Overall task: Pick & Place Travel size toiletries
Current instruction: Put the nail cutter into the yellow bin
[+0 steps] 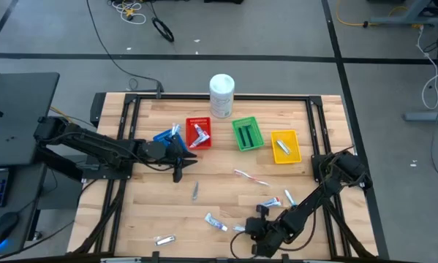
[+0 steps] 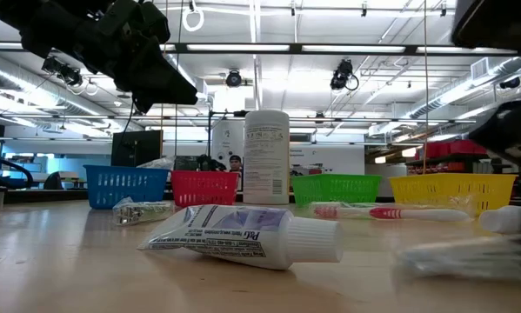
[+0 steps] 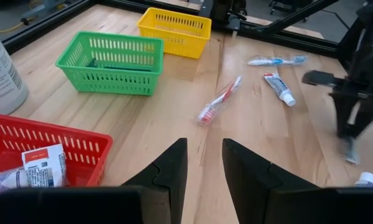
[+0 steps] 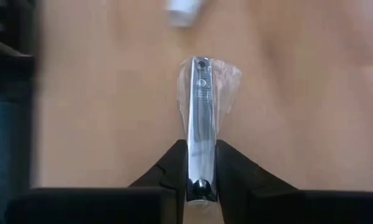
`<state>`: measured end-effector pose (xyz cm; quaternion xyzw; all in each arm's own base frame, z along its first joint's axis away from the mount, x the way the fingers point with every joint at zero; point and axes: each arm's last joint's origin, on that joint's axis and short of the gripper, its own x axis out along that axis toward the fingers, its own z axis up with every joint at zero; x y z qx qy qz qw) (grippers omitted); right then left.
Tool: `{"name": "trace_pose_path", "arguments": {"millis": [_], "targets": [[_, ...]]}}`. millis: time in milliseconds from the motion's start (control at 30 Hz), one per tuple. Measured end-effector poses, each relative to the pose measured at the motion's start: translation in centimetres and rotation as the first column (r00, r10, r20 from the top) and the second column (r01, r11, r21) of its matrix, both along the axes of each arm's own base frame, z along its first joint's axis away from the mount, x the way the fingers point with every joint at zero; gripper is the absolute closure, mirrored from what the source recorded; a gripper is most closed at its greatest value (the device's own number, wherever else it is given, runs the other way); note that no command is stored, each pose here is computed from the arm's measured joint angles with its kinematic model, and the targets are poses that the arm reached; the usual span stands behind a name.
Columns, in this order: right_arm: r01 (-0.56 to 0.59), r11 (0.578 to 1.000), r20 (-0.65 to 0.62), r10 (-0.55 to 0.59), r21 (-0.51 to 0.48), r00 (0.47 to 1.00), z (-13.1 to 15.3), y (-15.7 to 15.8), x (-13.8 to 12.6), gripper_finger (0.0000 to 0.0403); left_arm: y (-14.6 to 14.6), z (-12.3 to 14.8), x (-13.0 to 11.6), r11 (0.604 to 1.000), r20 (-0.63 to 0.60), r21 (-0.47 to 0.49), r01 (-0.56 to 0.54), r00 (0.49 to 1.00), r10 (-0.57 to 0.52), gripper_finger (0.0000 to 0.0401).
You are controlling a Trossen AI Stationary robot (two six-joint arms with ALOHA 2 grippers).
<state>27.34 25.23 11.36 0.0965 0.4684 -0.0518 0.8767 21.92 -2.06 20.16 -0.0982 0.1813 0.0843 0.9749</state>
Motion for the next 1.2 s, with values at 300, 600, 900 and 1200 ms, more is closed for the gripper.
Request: {"name": "trace_pose_path", "arguments": {"millis": [300, 600, 900, 1200], "targets": [[0.208, 0.959, 0.039, -0.204, -0.195, 0.978, 6.6, -5.6, -1.2, 0.0341, 0.3, 0.0, 0.0, 0.996, 0.007, 0.034, -0.077, 0.997, 0.077, 0.0291], [0.462, 0.779, 0.102, -0.465, -0.425, 0.879, 13.9, -13.8, -5.8, 0.0342, 0.3, 0.7, 0.2, 0.987, 0.06, 0.156, -0.036, 0.998, 0.027, 0.0291], [0.599, 0.622, -0.036, -0.708, -0.505, 0.705, 13.4, -19.3, -7.7, 0.0342, 0.3, 1.4, 0.4, 0.965, 0.103, 0.26, -0.043, 0.995, 0.016, 0.0291], [0.646, 0.595, -0.242, -0.796, -0.479, 0.554, 8.6, -23.3, -9.1, 0.0343, 0.4, 1.5, 0.4, 0.951, 0.105, 0.305, -0.053, 0.994, 0.021, 0.0291]]}}
